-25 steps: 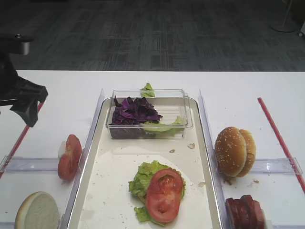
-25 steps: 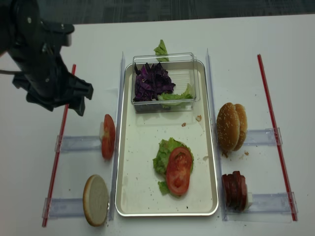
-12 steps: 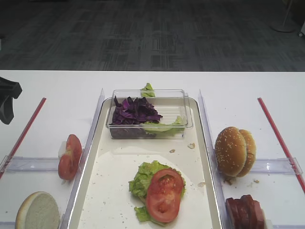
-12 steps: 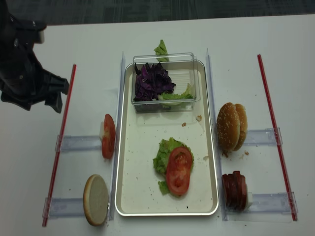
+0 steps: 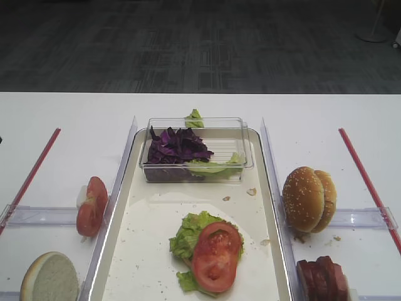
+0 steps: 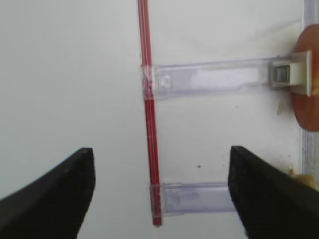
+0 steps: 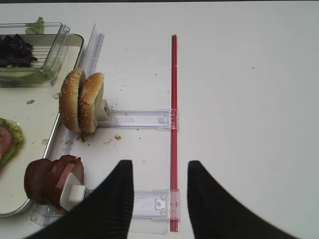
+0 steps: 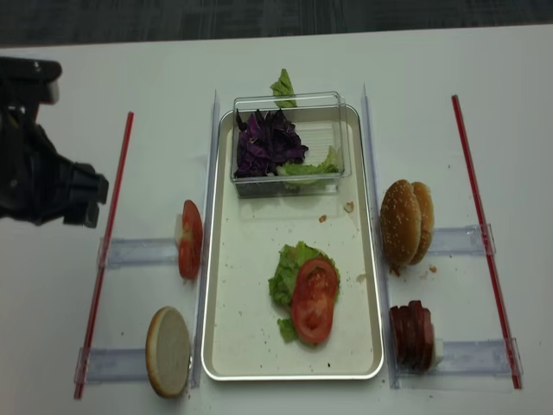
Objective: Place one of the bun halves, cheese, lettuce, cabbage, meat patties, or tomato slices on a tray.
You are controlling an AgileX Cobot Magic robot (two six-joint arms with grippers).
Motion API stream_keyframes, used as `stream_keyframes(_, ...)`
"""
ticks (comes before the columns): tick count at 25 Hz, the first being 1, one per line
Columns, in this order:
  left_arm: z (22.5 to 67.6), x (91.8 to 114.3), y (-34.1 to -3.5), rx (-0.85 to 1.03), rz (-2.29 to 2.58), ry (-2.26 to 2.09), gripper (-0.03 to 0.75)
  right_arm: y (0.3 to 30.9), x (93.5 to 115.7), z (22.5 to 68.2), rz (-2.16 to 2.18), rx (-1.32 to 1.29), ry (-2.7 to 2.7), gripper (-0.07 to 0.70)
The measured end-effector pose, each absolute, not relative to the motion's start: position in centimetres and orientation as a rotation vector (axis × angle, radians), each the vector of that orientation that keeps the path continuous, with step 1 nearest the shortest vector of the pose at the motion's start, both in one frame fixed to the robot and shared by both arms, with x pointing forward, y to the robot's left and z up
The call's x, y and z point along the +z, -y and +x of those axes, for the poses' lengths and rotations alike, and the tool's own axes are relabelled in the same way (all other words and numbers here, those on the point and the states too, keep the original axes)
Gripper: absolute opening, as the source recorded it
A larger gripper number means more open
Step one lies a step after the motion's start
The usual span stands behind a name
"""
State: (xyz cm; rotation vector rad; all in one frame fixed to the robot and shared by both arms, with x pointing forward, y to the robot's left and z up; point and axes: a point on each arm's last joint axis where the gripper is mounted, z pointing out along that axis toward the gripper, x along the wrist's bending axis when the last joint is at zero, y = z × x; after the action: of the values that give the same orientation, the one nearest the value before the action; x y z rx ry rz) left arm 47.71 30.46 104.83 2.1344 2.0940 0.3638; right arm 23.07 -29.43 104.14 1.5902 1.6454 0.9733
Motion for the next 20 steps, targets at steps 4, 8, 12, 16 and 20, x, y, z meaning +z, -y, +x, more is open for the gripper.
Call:
stream_keyframes(4,44.1,105.1,-30.3,0.400,2.070,-2.053,0.511,29.4,104.1,23.1,1.590,0.973,-1.645,0.302)
stream_keyframes(8,40.5,105.2,-30.2,0.454,2.004,-2.005,0.511,29.4,104.1,23.1,1.590,0.973,-1.645,0.302)
stream_keyframes(12,37.1,105.3,-30.2,0.515,1.945,-1.956,0.511,29.4,104.1,23.1,1.590,0.973,-1.645,0.302)
stream_keyframes(16,34.2,105.3,-30.0,0.573,1.866,-1.893,0.511,29.4,104.1,23.1,1.590,0.973,-1.645,0.302)
stream_keyframes(20,31.7,105.4,-30.0,0.634,1.804,-1.832,0.511,29.4,104.1,23.1,1.590,0.973,-1.645,0.302)
